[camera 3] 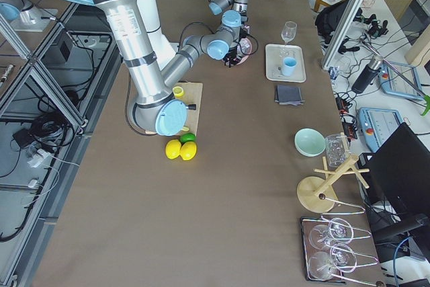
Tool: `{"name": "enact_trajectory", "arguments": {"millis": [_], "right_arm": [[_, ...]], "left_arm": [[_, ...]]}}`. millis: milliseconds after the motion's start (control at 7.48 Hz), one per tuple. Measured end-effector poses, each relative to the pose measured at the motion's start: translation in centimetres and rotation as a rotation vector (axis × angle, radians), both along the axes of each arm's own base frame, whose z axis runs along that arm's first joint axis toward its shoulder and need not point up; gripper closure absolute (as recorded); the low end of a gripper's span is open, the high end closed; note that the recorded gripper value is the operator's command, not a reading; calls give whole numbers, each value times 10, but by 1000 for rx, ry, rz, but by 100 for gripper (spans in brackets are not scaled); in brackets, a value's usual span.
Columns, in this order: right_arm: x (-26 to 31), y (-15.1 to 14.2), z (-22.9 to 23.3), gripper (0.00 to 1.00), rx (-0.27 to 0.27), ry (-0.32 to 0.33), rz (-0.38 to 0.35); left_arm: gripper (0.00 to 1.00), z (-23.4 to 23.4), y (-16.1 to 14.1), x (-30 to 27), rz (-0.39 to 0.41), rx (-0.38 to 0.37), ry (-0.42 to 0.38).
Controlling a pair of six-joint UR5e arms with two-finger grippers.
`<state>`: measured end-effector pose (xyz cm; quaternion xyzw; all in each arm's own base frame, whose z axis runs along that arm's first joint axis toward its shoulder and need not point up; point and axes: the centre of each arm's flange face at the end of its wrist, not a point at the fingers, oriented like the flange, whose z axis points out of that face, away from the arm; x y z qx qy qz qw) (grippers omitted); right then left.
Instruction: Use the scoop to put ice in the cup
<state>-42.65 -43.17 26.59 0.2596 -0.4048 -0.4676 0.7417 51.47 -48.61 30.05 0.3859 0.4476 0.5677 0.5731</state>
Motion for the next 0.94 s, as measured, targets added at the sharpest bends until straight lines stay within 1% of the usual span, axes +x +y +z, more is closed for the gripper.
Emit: {"name": "enact_trajectory", "arguments": {"millis": [534, 802, 935], "right_arm": [[14, 3, -10, 100, -39, -74, -6], [29, -5, -13, 100, -62, -90, 11], [37, -11, -14, 100, -85, -96, 28]], "left_arm": [[1, 29, 3, -10, -3, -5, -12], [1, 33, -1, -15, -8, -7, -15], [1, 33, -7, -22, -16, -12, -16]]}}
